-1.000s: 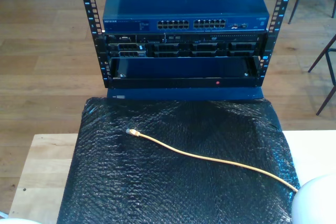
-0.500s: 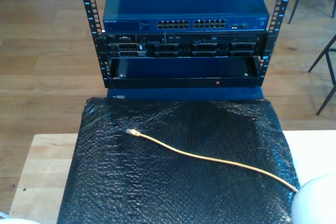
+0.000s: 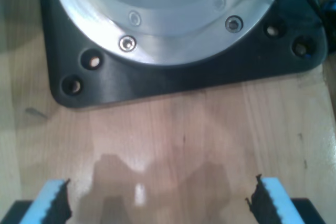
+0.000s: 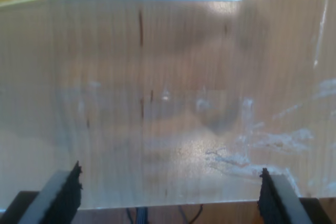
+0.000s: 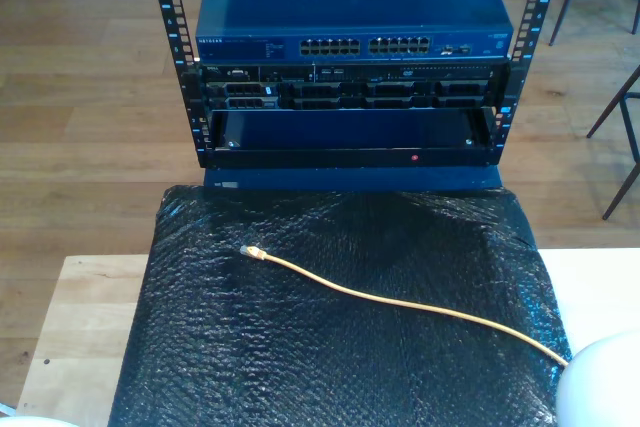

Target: Grab the cable and plug it in

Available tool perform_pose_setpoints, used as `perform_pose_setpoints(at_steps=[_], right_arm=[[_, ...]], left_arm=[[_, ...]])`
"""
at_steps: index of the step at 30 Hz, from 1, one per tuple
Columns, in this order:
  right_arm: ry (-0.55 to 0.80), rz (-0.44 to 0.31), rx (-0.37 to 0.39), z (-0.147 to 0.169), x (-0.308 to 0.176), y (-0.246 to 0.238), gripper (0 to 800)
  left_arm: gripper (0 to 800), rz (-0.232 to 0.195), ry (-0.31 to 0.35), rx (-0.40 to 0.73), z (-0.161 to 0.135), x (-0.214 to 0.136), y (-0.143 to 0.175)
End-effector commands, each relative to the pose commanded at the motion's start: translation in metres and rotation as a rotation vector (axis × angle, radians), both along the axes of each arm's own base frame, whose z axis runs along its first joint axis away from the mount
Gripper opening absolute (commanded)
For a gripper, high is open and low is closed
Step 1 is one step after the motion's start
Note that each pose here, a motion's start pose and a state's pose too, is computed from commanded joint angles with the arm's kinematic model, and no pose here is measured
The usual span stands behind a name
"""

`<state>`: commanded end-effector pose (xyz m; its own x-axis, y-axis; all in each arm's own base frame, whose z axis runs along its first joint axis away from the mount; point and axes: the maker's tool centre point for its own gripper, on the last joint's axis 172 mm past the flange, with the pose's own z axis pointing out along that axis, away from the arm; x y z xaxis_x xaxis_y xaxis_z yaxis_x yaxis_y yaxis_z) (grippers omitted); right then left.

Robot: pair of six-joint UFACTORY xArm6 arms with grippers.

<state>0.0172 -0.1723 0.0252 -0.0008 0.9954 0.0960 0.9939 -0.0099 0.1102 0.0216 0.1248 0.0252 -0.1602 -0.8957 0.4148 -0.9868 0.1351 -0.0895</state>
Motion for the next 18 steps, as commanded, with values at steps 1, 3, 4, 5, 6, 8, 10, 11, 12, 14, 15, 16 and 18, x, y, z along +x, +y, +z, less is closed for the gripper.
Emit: perform_pose_setpoints(at_steps=[1,3,4,5,6,8,10,11,12,14,15,16,18], right_arm=[[0.000,-0.004,0.002,0.000,0.000,0.000,800],[0.001,-0.009,0.001,0.001,0.000,-0.001,800],[0.001,-0.016,0.002,0.003,0.000,-0.002,800],[0.000,-0.021,0.002,0.005,0.001,-0.003,800],[0.000,-0.026,0.006,0.008,0.001,-0.003,800],[-0.003,-0.033,0.023,0.014,0.003,-0.002,800],[-0.008,-0.034,0.038,0.023,0.004,-0.004,800],[-0.011,-0.031,0.048,0.028,0.005,-0.004,800],[-0.013,-0.029,0.063,0.031,0.006,-0.002,800],[-0.016,-0.027,0.083,0.038,0.007,-0.001,800],[-0.018,-0.032,0.090,0.042,0.008,-0.001,800],[-0.018,-0.042,0.097,0.045,0.008,-0.001,800],[-0.018,-0.066,0.117,0.053,0.009,0.000,800]], left_arm=[[800,0.000,0.000,0.002,0.000,0.000,0.001],[800,-0.001,0.001,0.000,0.000,0.000,0.000],[800,-0.001,0.001,0.002,0.000,0.000,0.001],[800,-0.001,0.001,0.002,0.000,0.000,0.001],[800,-0.001,0.001,0.002,0.000,0.000,0.001],[800,-0.001,0.002,-0.002,0.000,0.000,-0.001],[800,0.000,0.002,-0.005,0.000,0.000,-0.002],[800,0.001,0.003,-0.003,0.000,0.000,-0.001],[800,0.001,0.003,-0.003,0.000,0.000,-0.001],[800,0.003,0.004,-0.005,0.000,0.000,-0.002],[800,0.001,0.004,-0.003,0.000,0.000,-0.001],[800,0.001,0.004,-0.003,0.000,0.000,-0.001],[800,0.001,0.006,-0.002,0.001,-0.001,0.000]])
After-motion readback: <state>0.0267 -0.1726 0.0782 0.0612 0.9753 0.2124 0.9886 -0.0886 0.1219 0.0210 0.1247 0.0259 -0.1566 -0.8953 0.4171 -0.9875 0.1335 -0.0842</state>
